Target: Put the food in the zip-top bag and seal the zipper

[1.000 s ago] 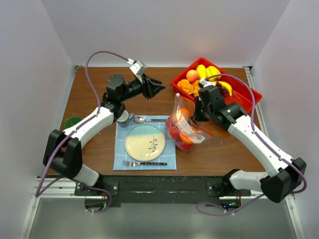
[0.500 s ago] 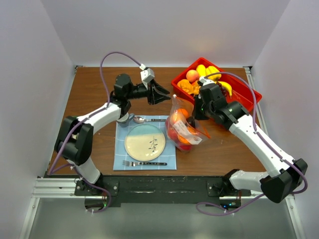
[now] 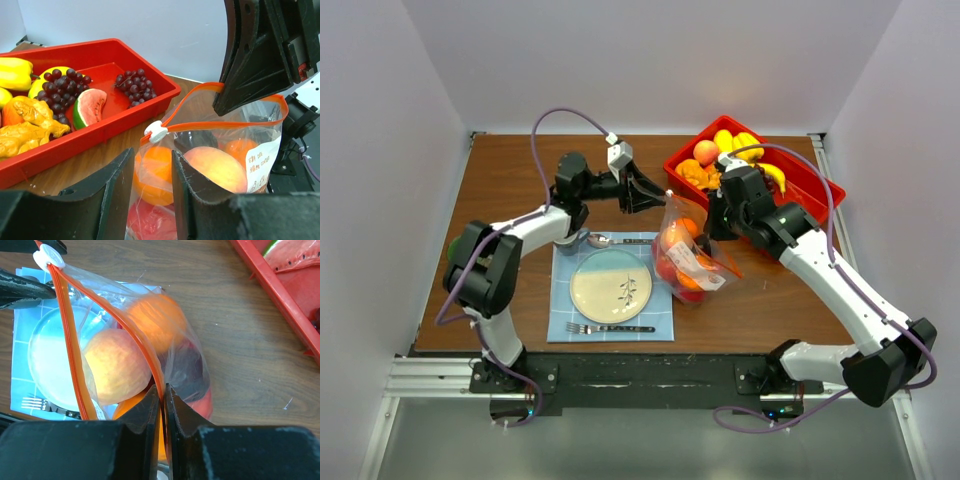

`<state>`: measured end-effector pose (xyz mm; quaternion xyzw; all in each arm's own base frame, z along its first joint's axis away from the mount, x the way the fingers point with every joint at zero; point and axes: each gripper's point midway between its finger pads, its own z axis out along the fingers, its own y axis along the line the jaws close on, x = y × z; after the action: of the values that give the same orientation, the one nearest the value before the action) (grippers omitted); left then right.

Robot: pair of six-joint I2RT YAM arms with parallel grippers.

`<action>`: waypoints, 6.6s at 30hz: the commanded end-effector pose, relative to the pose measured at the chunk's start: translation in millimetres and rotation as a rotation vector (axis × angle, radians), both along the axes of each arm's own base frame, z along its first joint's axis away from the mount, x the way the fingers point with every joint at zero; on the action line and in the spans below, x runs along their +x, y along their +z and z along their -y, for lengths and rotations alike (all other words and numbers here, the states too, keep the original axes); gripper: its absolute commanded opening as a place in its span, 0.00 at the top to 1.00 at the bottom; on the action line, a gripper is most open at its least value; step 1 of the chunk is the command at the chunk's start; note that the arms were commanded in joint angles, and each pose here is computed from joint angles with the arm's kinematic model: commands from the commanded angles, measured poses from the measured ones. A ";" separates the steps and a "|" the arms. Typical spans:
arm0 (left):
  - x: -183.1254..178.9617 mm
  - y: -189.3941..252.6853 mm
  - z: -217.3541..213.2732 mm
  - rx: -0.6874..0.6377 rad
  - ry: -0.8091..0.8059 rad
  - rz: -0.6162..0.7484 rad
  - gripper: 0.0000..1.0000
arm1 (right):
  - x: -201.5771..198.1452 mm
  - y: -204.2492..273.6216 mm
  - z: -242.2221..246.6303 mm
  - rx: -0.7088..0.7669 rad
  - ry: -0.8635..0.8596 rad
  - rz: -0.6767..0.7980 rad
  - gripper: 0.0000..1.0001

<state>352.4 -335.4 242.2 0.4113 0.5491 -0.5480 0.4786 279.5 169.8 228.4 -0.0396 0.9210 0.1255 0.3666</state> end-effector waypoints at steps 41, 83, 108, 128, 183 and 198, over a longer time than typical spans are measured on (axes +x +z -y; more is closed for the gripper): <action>-0.8 9.8 23.3 -0.076 -0.104 0.017 0.65 | 3.8 11.9 0.4 -0.003 0.011 0.035 0.87; -26.6 46.2 17.7 -0.068 -0.169 0.076 1.00 | 58.5 89.1 -59.4 -0.020 0.367 0.309 0.60; -26.6 54.4 17.3 -0.055 -0.168 0.071 1.00 | 64.1 75.1 -79.7 -0.007 0.473 0.295 0.64; -22.4 51.1 19.5 -0.051 -0.157 0.054 1.00 | 59.3 63.9 -83.2 0.013 0.494 0.280 0.66; 99.1 37.7 -28.8 -0.118 0.701 -0.194 1.00 | -61.5 38.3 36.4 0.022 0.081 0.121 0.85; 129.8 68.4 -74.1 -0.100 0.931 -0.178 1.00 | -42.0 66.2 13.3 0.089 0.098 0.140 0.85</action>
<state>437.0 -320.4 246.5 0.1178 0.7149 -0.4244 0.5431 232.3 147.0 274.2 -0.0781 0.8871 0.1657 0.4237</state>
